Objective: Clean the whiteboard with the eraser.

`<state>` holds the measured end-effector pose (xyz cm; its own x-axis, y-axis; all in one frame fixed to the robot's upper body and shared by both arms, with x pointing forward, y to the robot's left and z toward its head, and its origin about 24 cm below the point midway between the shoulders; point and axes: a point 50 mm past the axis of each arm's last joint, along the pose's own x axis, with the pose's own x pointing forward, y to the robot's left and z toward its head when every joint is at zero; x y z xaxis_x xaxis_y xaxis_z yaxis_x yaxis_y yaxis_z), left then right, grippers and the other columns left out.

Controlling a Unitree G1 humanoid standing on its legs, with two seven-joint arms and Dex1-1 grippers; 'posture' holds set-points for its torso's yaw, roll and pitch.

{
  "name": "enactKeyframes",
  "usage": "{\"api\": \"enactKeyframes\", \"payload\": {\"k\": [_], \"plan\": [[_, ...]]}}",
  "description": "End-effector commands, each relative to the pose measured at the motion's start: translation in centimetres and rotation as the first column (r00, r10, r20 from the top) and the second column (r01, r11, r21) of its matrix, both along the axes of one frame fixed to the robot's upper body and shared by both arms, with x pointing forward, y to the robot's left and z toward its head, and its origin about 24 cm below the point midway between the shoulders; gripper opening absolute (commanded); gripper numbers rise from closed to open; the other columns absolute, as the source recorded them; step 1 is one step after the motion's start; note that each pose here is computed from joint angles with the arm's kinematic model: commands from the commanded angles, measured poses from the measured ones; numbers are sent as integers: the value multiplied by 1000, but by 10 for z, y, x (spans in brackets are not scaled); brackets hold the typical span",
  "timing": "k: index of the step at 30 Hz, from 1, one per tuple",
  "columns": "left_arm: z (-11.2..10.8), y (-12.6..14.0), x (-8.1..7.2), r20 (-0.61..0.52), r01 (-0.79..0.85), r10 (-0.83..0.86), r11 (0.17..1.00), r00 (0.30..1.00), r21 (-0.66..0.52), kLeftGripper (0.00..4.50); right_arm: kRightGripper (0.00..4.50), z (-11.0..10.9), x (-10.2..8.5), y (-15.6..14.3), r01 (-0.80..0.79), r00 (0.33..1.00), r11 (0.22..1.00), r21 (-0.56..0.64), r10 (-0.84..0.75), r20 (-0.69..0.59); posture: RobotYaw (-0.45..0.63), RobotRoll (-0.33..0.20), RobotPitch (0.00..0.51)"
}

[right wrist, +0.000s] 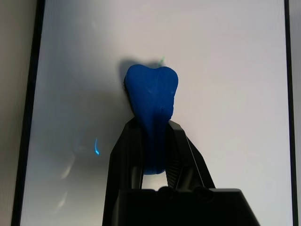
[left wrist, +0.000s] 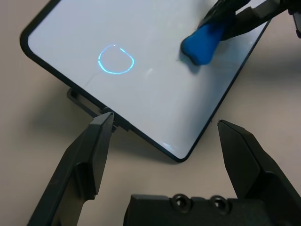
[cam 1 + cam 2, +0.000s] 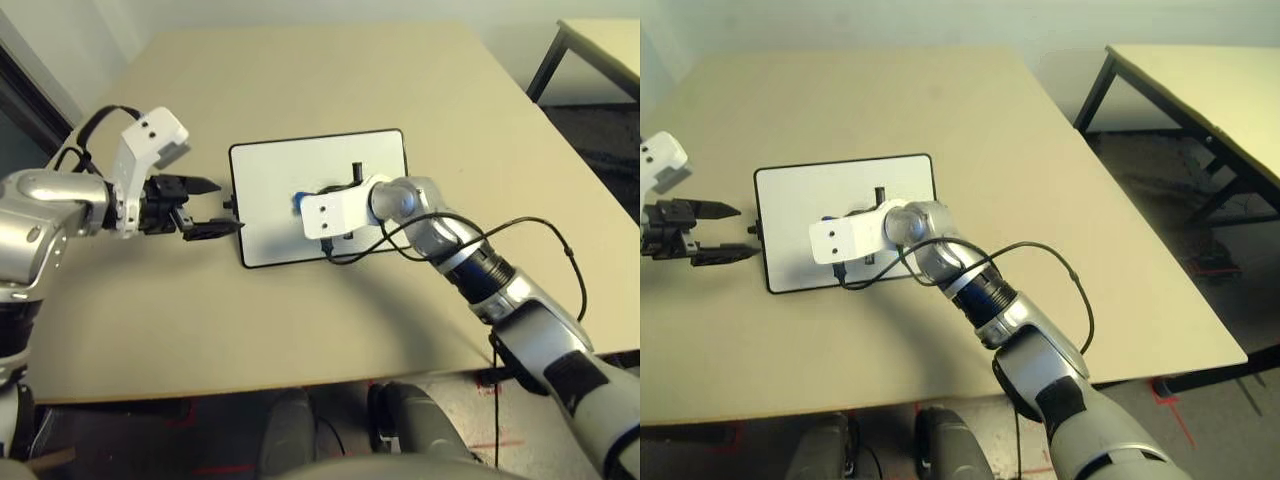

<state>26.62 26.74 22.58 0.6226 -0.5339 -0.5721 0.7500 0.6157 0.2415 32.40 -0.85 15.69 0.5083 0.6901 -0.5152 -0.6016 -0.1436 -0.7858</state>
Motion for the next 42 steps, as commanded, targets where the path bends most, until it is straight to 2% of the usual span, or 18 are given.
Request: {"api": "enactKeyframes", "payload": {"k": [1, 5, 7, 14, 18, 20, 24, 27, 31, 38, 42], "plan": [[1, -1, -2, 0, 4, -4, 1000, 1000, -3, 4500, 600, 8, 10, 4, 25, 999, 1000, -16, -24, 34, 114, 0, 103], [1, -2, -1, 2, 8, -8, 1000, 1000, -6, 4500, 600, 28, 22, 12, 38, 995, 999, 29, -40, 92, 114, 0, 103], [1, -3, -1, 3, 11, -10, 1000, 1000, -7, 4500, 600, 32, 24, 15, 33, 994, 999, 37, -36, 103, 112, 0, 97], [0, -4, -1, 0, 14, -14, 1000, 1000, -12, 4500, 600, 4, -4, 8, -69, 996, 995, -73, 73, 54, 112, 0, 99], [-1, -5, -1, -3, 14, -14, 1000, 1000, -15, 4500, 600, 2, -7, 3, -68, 996, 993, -96, 72, 45, 107, 0, 99], [-2, -5, -1, -4, 15, -15, 1000, 1000, -17, 4500, 600, 8, 0, 5, -47, 997, 995, -84, 52, 58, 105, 0, 100], [-2, -5, 0, -2, 18, -18, 1000, 1000, -19, 4500, 599, 35, 18, 14, -3, 991, 1000, -15, 5, 130, 101, 0, 98], [-2, -5, 1, -1, 18, -18, 1000, 1000, -19, 4500, 599, 47, 24, 21, -3, 987, 1000, 10, 2, 158, 100, 0, 98], [-2, -6, 1, -1, 18, -18, 1000, 1000, -21, 4500, 599, 41, 20, 25, -36, 987, 999, -7, 37, 155, 102, 0, 99], [-3, -5, -2, -6, 12, -12, 1000, 1000, -23, 4500, 599, 4, -10, 11, -127, 988, 982, -137, 137, 69, 108, 0, 100], [-3, -5, -1, -7, 12, -12, 1000, 1000, -24, 4500, 599, 7, -7, 11, -108, 990, 984, -138, 119, 71, 102, 0, 103]]}}
